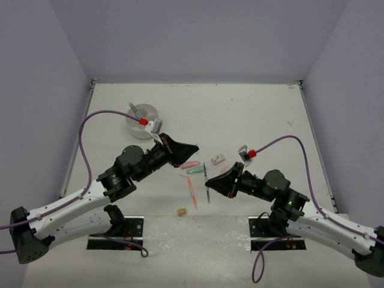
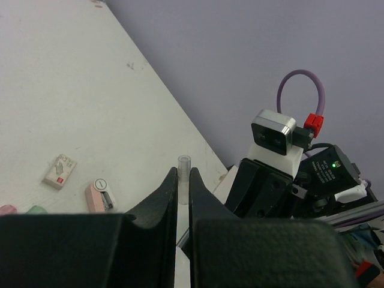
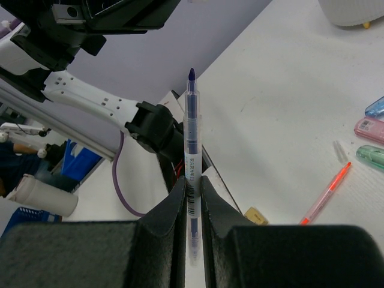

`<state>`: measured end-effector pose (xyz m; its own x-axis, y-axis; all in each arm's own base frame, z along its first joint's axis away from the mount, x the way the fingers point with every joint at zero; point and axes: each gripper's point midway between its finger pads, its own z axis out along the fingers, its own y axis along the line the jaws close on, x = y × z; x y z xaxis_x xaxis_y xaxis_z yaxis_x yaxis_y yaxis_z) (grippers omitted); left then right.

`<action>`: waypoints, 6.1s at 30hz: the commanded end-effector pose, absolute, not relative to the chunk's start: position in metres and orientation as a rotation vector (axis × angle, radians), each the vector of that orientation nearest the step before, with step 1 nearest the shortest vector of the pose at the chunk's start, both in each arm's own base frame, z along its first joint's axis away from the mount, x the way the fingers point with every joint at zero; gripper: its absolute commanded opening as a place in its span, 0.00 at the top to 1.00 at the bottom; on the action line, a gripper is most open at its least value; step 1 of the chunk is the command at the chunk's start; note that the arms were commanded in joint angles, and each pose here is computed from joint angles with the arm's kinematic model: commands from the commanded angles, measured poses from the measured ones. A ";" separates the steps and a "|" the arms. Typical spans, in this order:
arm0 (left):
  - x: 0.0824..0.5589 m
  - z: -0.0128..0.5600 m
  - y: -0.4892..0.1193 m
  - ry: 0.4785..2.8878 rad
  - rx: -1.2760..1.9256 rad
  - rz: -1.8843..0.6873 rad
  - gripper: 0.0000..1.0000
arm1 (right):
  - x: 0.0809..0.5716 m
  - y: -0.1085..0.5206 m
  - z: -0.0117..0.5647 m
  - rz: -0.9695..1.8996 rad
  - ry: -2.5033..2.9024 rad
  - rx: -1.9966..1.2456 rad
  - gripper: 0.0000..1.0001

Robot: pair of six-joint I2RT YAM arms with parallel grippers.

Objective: Sort the stationery into containers
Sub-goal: Close the pen cap on the pen.

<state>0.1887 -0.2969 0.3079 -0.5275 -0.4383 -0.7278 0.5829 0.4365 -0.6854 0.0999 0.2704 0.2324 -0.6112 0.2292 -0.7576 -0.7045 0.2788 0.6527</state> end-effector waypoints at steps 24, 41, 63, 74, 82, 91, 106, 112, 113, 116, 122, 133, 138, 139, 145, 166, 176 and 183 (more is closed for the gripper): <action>0.170 0.333 -0.300 1.596 0.190 -1.417 1.00 | 0.098 0.290 0.275 1.547 1.620 -0.485 1.00; 0.166 0.330 -0.302 1.600 0.198 -1.442 1.00 | 0.109 0.286 0.284 1.468 1.618 -0.456 1.00; 0.168 0.339 -0.295 1.581 0.181 -1.417 1.00 | 0.108 0.290 0.274 1.474 1.660 -0.469 1.00; 0.168 0.336 -0.294 1.588 0.178 -1.415 1.00 | 0.110 0.289 0.281 1.464 1.646 -0.464 1.00; 0.169 0.330 -0.295 1.599 0.173 -1.408 1.00 | 0.110 0.289 0.284 1.466 1.642 -0.463 1.00; 0.170 0.324 -0.297 1.612 0.173 -1.412 1.00 | 0.112 0.289 0.291 1.457 1.629 -0.462 1.00; 0.164 0.323 -0.301 1.617 0.191 -1.455 1.00 | 0.133 0.289 0.311 1.362 1.617 -0.402 1.00; 0.167 0.317 -0.303 1.640 0.182 -1.439 1.00 | 0.146 0.290 0.340 1.310 1.556 -0.378 1.00; 0.167 0.317 -0.303 1.642 0.184 -1.438 1.00 | 0.148 0.290 0.345 1.299 1.550 -0.376 1.00; 0.169 0.314 -0.302 1.664 0.191 -1.406 1.00 | 0.148 0.291 0.348 1.291 1.535 -0.396 1.00; 0.171 0.306 -0.300 1.702 0.216 -1.351 0.69 | 0.145 0.304 0.328 1.293 1.576 -0.474 1.00; 0.166 0.317 -0.300 1.687 0.250 -1.365 1.00 | 0.140 0.312 0.323 1.334 1.578 -0.512 1.00; 0.155 0.331 -0.300 1.630 0.317 -1.407 1.00 | 0.132 0.318 0.315 1.366 1.575 -0.574 0.96; 0.152 0.337 -0.299 1.607 0.331 -1.417 1.00 | 0.130 0.320 0.314 1.380 1.574 -0.592 0.91; 0.139 0.356 -0.299 1.530 0.405 -1.464 1.00 | 0.119 0.335 0.306 1.468 1.583 -0.664 0.72; 0.192 0.374 -0.285 1.601 0.244 -1.161 0.18 | 0.121 0.333 0.295 1.452 1.595 -0.653 1.00; 0.180 0.359 -0.292 1.630 0.286 -1.230 0.66 | 0.128 0.330 0.307 1.411 1.592 -0.624 1.00; 0.167 0.354 -0.300 1.634 0.344 -1.302 0.99 | 0.139 0.332 0.323 1.355 1.584 -0.597 1.00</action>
<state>0.1781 -0.2950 0.3481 -0.4717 -0.3451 -0.8115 0.6772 0.4476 -0.5840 0.1274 0.3309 0.2808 -0.5204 0.1241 -0.8448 -0.8057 0.2563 0.5340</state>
